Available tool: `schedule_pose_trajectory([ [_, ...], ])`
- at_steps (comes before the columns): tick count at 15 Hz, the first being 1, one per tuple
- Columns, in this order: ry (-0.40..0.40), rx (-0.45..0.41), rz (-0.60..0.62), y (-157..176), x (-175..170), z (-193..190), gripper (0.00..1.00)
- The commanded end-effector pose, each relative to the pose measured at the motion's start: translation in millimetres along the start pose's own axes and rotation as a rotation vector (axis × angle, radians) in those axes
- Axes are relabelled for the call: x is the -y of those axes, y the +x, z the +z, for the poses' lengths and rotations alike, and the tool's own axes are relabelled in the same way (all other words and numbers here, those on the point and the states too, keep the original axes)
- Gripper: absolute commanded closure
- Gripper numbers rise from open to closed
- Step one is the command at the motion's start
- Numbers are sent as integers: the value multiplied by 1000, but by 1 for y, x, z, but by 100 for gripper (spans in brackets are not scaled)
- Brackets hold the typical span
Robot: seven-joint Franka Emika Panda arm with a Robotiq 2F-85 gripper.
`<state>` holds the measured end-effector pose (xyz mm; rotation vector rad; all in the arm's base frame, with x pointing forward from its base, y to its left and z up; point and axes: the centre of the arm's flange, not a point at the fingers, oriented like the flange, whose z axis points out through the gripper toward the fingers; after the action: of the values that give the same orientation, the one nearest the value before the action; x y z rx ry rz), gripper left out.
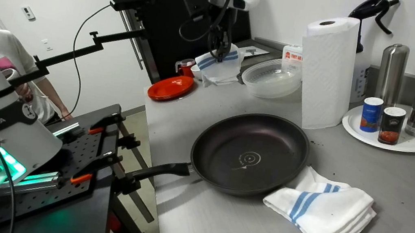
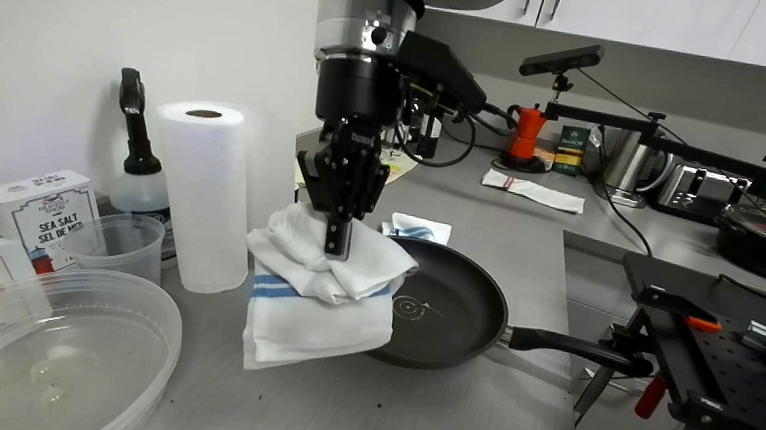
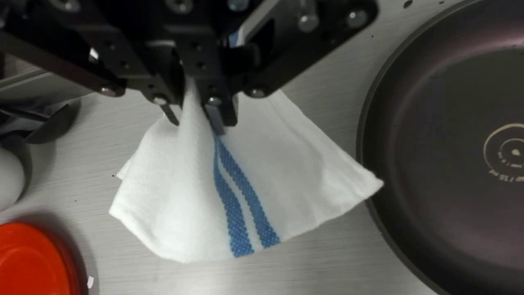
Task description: Pick the cloth and wipe the pan
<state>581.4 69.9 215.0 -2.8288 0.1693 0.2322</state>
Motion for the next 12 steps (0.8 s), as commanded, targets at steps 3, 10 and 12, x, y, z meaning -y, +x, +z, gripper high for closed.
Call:
schedule_pose_trajectory([
  [3,33,38,-88,-26,18,39,97],
  [10,-56,0,-245,-51,35,104,97],
  [12,-91,-26,-285,-56,38,120,97],
])
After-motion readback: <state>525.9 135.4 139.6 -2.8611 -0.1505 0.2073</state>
